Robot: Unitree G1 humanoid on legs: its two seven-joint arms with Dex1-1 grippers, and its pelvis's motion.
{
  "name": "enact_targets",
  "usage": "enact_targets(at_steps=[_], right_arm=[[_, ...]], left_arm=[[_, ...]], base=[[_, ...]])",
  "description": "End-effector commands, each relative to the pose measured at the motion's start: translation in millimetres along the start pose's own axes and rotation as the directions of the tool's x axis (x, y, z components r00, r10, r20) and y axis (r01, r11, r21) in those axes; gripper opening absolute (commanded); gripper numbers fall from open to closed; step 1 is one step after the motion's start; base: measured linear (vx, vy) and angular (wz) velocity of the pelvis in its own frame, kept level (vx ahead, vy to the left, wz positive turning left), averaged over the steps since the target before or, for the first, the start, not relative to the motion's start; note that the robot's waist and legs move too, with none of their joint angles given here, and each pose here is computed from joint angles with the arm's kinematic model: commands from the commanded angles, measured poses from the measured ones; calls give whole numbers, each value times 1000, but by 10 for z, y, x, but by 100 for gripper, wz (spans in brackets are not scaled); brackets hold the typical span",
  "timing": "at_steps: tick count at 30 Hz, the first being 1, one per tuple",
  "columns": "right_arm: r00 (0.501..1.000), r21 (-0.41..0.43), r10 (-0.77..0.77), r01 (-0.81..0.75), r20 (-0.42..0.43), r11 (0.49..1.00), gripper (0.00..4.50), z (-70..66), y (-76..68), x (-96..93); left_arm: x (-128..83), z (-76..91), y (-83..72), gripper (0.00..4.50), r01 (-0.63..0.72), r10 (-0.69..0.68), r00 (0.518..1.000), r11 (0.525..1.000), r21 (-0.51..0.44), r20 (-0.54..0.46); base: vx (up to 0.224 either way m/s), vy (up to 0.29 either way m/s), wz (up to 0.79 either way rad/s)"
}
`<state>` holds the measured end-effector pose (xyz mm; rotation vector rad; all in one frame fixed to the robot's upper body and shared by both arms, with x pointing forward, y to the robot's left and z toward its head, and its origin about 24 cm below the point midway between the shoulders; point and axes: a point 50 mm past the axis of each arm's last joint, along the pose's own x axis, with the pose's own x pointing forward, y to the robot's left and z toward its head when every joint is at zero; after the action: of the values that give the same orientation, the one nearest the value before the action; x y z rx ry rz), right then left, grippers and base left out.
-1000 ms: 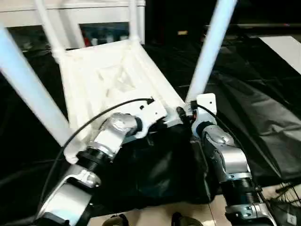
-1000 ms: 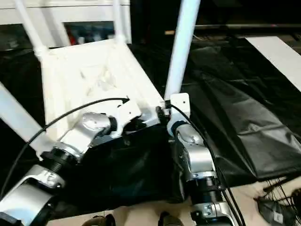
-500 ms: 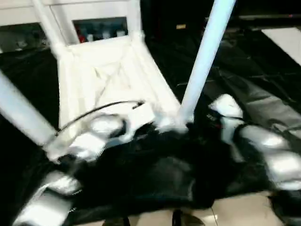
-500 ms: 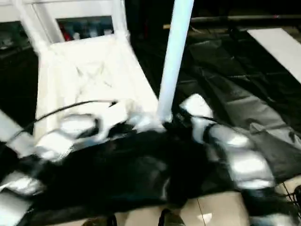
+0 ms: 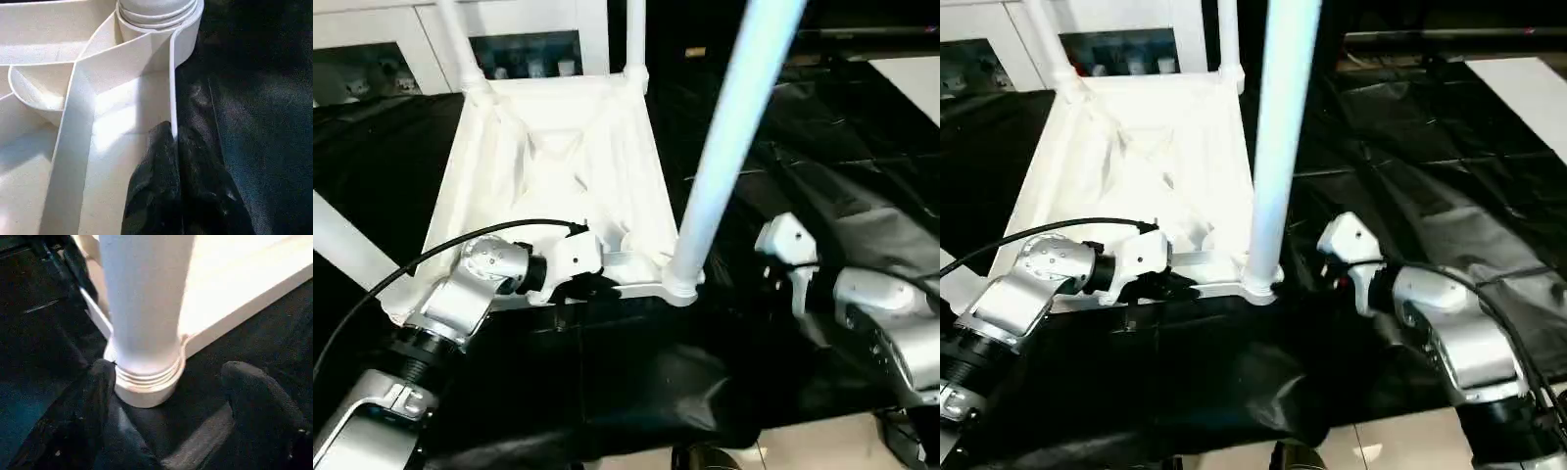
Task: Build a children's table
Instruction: Rotate leg to tighten
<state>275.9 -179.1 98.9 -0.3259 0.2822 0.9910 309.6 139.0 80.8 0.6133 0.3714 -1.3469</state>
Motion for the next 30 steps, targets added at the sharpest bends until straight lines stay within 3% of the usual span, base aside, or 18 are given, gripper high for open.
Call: enact_targets(at_steps=[1, 5, 6, 7, 16, 19, 24, 30], right_arm=[[1000, -20, 20, -20, 3, 1000, 368, 19, 14, -22], [1000, -32, 27, -27, 0, 999, 368, 27, 23, -88], [1000, -34, 29, -29, 2, 999, 371, 37, 35, -119], [999, -33, 32, -32, 4, 999, 371, 42, 46, -134], [991, -25, 132, -132, -14, 991, 373, 55, 214, -201], [985, -3, 173, -173, 10, 985, 373, 88, 273, -179], [979, 14, 191, -192, 74, 981, 373, 177, 320, -97], [968, 50, 236, -241, 91, 969, 373, 180, 393, 21]], left_arm=[[103, -157, -118, 0, 57, -59, 996, 998, -31, -68], [97, -79, -63, 0, 16, -16, 1000, 999, -33, -17], [71, -16, -41, 28, -1, 2, 1000, 999, -33, 27], [51, 26, -28, 28, -16, 18, 998, 999, -44, 57], [-167, 292, -121, 105, -4, 1, 983, 1000, 18, 184], [-240, 343, -164, 105, -3, 1, 978, 1000, 10, 207], [-359, 361, -218, 105, -23, 31, 973, 999, -38, 227], [-466, 239, -472, 105, 79, -63, 986, 992, -98, 152]], base=[[0, 0, 0], [0, 0, 0], [0, 0, 0], [0, 0, 0], [0, 0, 0], [0, 0, 0], [0, 0, 0], [0, 0, 0]])
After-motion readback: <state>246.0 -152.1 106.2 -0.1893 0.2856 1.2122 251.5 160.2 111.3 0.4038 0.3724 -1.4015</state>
